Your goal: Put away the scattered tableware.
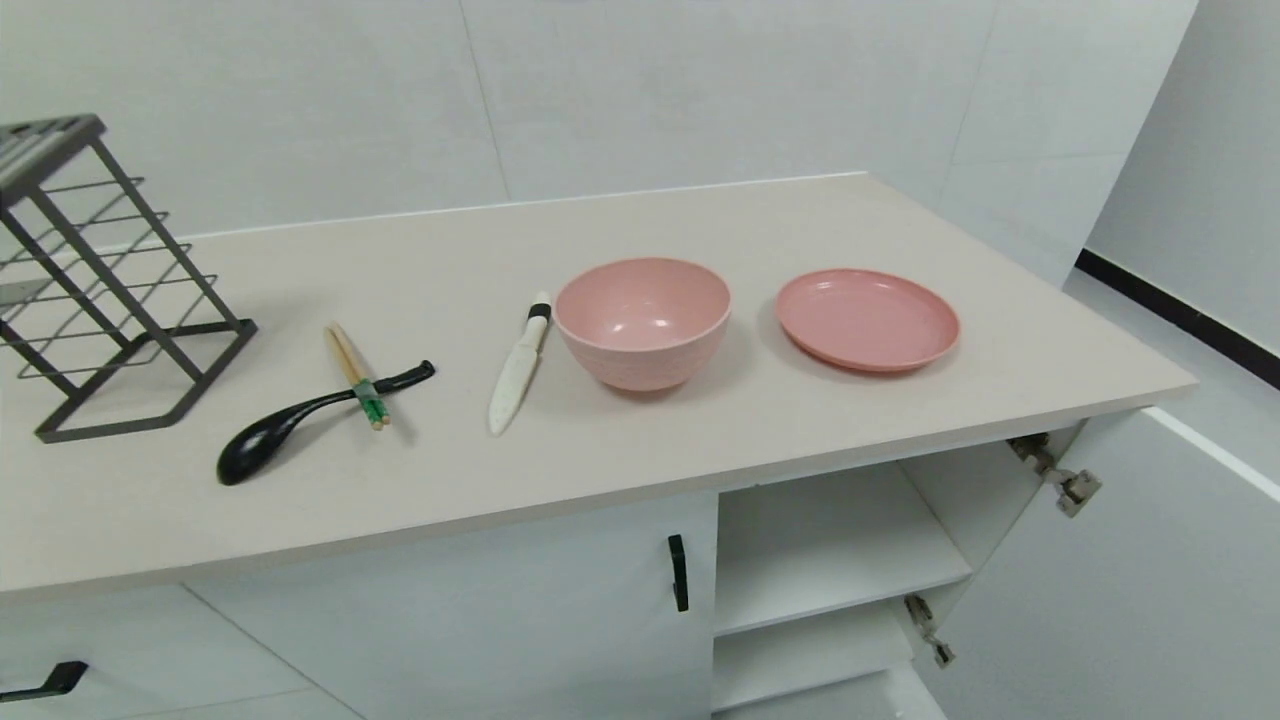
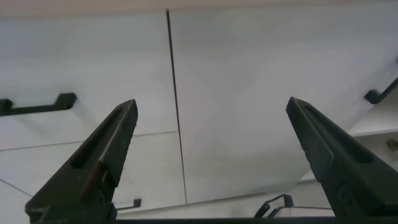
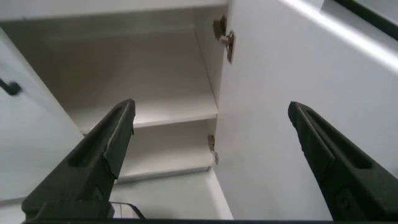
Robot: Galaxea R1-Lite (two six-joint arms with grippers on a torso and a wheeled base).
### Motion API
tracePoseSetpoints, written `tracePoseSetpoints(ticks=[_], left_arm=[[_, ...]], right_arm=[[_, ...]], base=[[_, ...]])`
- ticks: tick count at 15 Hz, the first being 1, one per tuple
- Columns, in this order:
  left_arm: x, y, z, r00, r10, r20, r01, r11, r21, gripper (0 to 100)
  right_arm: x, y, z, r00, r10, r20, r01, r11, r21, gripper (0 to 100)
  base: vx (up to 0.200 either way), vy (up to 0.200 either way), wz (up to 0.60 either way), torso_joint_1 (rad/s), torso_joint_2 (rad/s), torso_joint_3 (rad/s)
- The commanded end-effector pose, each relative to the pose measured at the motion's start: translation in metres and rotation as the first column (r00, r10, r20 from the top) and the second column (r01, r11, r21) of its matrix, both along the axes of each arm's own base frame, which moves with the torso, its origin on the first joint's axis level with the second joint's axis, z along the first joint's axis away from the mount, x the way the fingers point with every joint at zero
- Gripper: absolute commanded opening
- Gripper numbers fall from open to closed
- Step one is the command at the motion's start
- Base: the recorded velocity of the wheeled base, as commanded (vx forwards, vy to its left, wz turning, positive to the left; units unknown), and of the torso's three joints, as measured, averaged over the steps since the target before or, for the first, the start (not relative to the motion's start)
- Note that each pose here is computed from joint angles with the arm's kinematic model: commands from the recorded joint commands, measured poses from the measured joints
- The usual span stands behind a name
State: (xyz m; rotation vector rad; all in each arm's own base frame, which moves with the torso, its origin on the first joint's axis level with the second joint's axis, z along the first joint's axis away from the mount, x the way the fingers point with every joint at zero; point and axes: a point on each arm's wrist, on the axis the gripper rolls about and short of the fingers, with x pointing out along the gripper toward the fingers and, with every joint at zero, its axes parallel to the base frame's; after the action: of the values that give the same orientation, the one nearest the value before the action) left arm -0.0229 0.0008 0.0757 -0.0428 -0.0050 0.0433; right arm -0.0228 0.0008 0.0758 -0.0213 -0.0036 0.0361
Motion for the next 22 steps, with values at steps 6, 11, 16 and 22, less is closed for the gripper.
tracePoseSetpoints(ticks=[6,11,16,22], left_arm=[[0.0001,0.0,0.0001,1.0,0.0,-0.001,0.0,1.0,0.001,100],[0.0001,0.0,0.0001,1.0,0.001,-0.001,-0.001,1.0,0.0,100],[0.0001,0.0,0.0001,1.0,0.003,-0.001,-0.003,1.0,0.0,100],[0.0001,0.0,0.0001,1.0,0.003,-0.001,-0.003,1.0,0.0,100]], right_arm=[[0.0,0.0,0.0,1.0,0.001,0.0,-0.001,1.0,0.0,100],[0.0,0.0,0.0,1.0,-0.001,0.0,0.001,1.0,0.003,100],[0.0,0.0,0.0,1.0,-0.001,0.0,0.001,1.0,0.003,100],[0.0,0.0,0.0,1.0,-0.001,0.0,0.001,1.0,0.001,100]], base=[[0.0,0.0,0.0,0.321,-0.49,-0.228],[0.0,0.0,0.0,0.284,-0.52,-0.25],[0.12,0.0,0.0,0.292,-0.56,-0.273],[0.033,0.0,0.0,0.093,-0.16,-0.084]])
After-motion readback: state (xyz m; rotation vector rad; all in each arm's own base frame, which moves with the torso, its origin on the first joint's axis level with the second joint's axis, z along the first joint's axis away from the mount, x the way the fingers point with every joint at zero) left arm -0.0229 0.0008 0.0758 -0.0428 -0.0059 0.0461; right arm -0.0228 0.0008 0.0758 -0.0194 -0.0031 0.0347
